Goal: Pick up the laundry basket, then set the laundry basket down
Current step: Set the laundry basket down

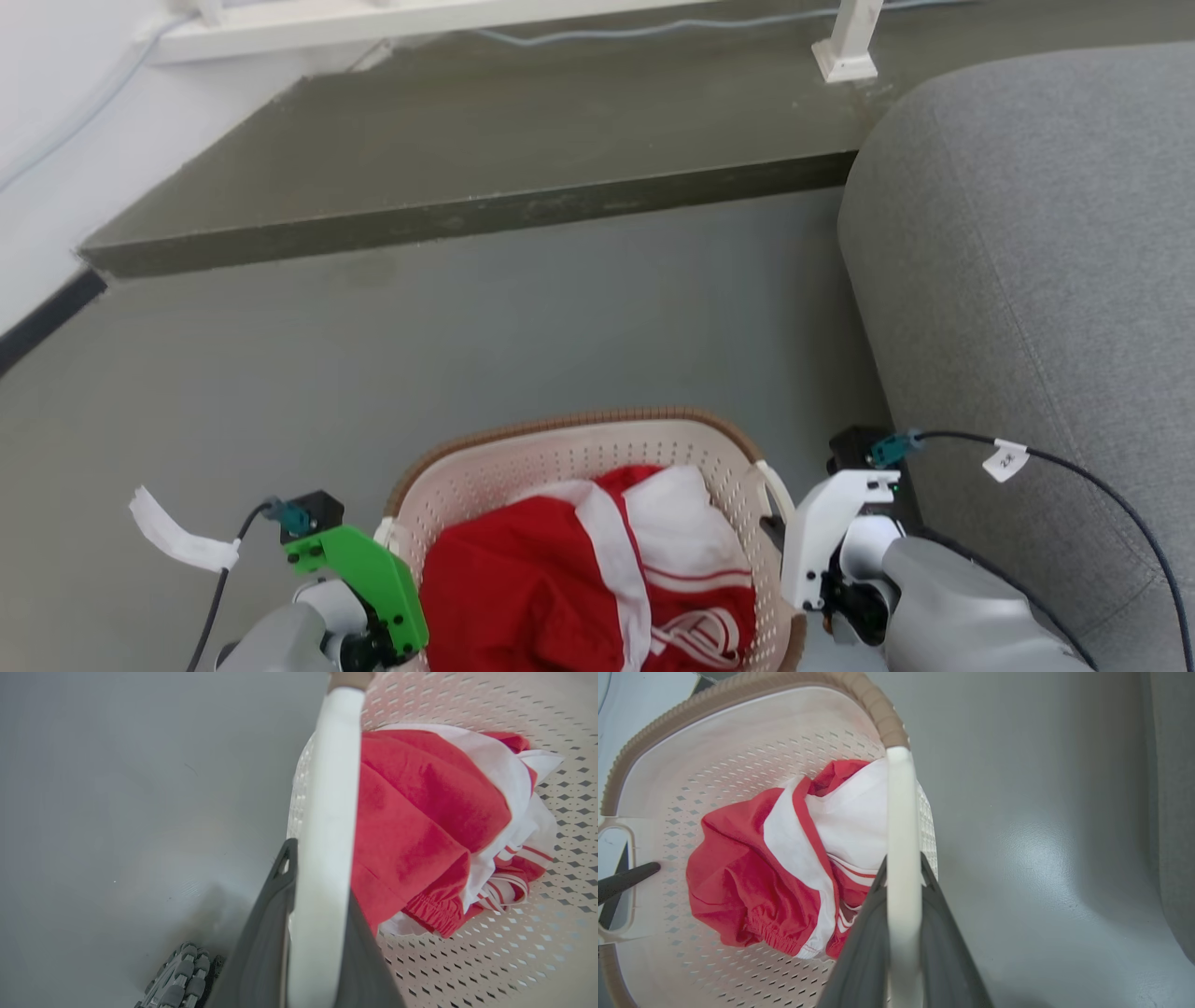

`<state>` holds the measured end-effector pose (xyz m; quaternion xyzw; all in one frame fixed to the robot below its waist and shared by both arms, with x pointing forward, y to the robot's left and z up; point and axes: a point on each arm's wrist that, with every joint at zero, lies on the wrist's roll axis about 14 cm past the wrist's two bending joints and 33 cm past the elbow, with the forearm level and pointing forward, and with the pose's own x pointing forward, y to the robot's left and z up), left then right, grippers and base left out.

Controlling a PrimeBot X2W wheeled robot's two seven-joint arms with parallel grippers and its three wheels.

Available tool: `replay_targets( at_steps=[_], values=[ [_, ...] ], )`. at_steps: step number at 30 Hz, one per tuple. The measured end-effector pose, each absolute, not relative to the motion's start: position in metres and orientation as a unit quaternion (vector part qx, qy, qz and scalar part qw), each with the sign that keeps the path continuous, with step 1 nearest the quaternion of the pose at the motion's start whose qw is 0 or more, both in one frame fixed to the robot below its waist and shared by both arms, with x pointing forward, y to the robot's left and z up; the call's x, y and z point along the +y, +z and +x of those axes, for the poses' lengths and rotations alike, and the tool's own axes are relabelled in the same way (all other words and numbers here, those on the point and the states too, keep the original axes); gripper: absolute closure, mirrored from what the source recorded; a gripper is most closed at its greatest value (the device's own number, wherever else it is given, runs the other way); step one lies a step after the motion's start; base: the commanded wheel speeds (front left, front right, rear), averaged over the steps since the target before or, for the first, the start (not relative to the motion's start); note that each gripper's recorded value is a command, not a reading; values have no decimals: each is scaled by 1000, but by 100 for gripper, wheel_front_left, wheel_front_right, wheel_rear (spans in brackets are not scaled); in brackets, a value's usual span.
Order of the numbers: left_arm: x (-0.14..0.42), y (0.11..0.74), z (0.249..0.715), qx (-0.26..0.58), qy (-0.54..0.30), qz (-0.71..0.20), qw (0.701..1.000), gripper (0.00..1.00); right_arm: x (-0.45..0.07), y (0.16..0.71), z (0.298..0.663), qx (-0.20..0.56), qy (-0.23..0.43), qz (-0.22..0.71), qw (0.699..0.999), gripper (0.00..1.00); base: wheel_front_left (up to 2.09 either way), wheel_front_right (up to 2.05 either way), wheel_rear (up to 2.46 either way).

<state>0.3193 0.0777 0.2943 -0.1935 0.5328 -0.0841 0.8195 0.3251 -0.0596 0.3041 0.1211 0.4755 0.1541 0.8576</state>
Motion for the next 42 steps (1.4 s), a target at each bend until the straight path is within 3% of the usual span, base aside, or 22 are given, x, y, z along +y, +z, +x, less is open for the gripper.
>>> replay_targets(
  at_steps=[42],
  values=[
    [83,222,464,487,-90,-172,852,100,-58,240,473,430,139,94,887,100,0,0,0]
  ],
)
